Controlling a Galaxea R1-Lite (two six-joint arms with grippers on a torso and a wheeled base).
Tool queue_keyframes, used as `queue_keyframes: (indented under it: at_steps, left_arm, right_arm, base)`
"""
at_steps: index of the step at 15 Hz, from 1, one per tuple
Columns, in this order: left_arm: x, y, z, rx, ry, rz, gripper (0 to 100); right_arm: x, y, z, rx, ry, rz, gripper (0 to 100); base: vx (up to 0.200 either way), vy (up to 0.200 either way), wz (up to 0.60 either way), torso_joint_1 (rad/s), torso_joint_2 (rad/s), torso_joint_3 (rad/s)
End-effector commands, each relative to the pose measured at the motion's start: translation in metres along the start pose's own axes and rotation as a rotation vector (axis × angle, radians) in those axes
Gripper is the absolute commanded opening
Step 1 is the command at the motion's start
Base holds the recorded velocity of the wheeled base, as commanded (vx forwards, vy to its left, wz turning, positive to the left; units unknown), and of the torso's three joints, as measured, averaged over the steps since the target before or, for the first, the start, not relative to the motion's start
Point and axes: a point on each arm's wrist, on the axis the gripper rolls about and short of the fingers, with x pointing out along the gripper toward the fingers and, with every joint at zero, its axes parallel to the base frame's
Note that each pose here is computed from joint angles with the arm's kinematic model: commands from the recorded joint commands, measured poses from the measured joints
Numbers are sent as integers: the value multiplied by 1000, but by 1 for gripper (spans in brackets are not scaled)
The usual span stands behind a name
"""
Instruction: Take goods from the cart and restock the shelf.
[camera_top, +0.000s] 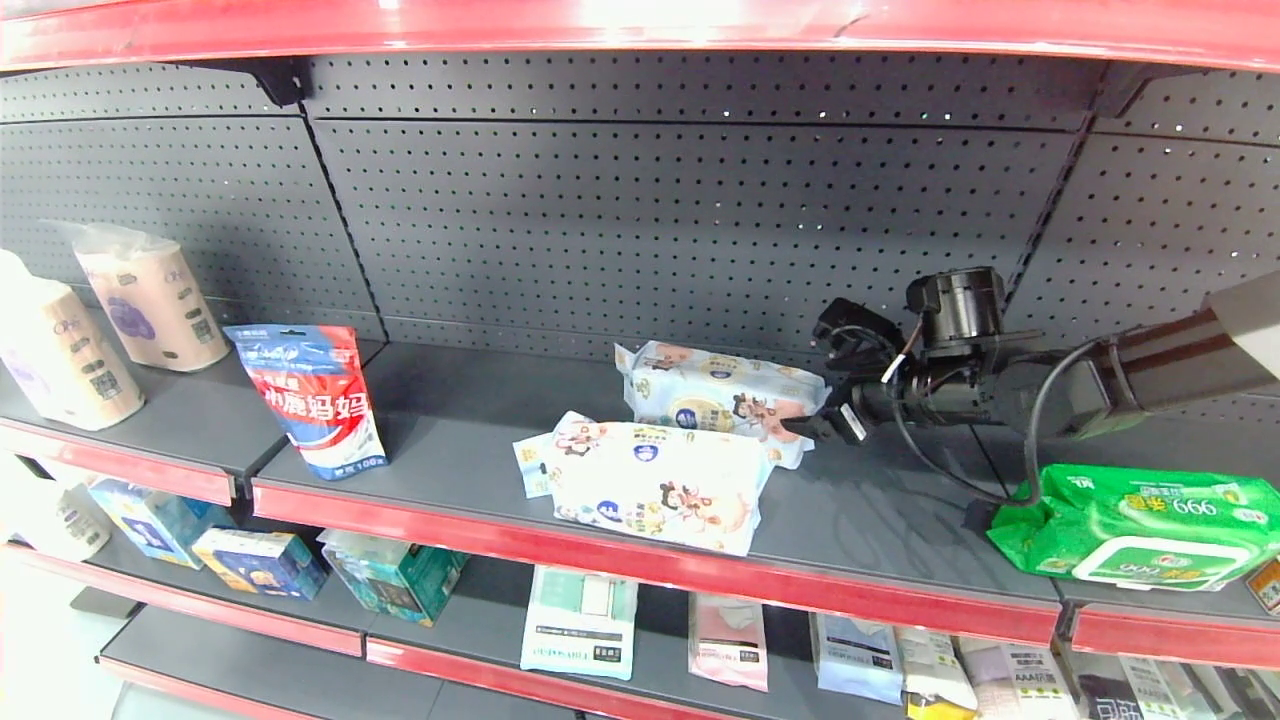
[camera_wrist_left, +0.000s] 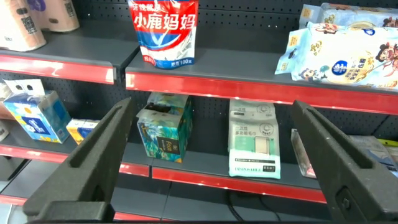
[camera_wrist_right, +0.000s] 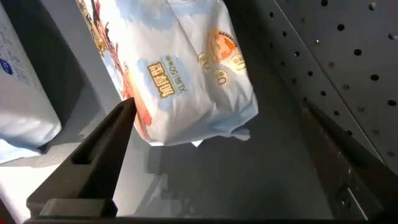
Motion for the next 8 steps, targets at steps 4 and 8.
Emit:
queue_keyframes:
  at_steps: [4, 8]
  left_arm:
    - [0, 0, 0, -1, 1, 1, 100]
    - [0, 0, 0, -1, 0, 1, 100]
  right_arm:
    - [0, 1, 0, -1, 0, 2, 100]
    - [1, 6, 4, -16, -9, 13, 100]
  base:
    - [0, 0, 0, 0, 0, 0]
    - [0, 0, 0, 0, 0, 0]
